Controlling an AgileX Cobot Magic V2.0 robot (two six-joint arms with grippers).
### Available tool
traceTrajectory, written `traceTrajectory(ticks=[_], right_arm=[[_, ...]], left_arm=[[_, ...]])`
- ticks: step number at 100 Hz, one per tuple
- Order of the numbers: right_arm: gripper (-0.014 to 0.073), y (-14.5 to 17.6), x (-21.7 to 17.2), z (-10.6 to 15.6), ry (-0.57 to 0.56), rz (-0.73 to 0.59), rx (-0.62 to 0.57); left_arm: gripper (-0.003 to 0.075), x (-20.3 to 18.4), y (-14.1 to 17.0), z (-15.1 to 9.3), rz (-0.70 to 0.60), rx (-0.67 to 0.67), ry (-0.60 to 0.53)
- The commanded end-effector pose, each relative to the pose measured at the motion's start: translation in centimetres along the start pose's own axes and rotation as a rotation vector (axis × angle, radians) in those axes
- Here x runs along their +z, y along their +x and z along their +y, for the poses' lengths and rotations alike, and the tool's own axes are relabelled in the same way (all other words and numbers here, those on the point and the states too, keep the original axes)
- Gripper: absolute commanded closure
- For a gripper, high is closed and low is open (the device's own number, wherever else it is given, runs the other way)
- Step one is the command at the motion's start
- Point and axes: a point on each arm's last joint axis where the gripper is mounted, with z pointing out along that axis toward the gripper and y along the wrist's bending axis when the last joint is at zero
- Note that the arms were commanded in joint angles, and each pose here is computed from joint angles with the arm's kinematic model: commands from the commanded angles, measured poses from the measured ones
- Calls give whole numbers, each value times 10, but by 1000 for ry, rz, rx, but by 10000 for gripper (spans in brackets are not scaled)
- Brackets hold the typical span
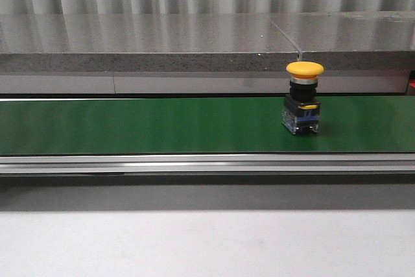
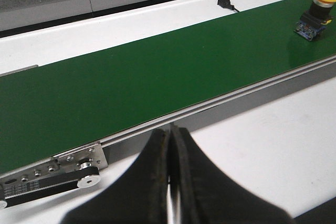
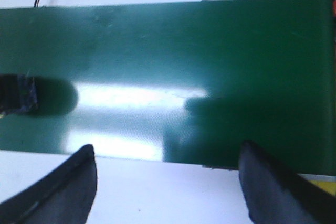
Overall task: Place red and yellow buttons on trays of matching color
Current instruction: 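Move the right gripper over the yellow button and grasp it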
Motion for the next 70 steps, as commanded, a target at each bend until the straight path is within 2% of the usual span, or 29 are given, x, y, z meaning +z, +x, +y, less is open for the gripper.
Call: traceTrajectory(ticks=[1, 17, 46, 70], right_arm=[[35, -4, -13, 14, -26, -46, -75], [35, -5, -3, 31, -68, 0, -171], [35, -17, 23, 65, -151, 179, -353], [35, -28, 44, 82, -175, 194, -421]], left_arm=[[741, -5, -14, -1, -96, -8, 6], [741, -5, -14, -1, -96, -8, 6], [741, -5, -14, -1, -96, -8, 6], [741, -5, -14, -1, -96, -8, 6]])
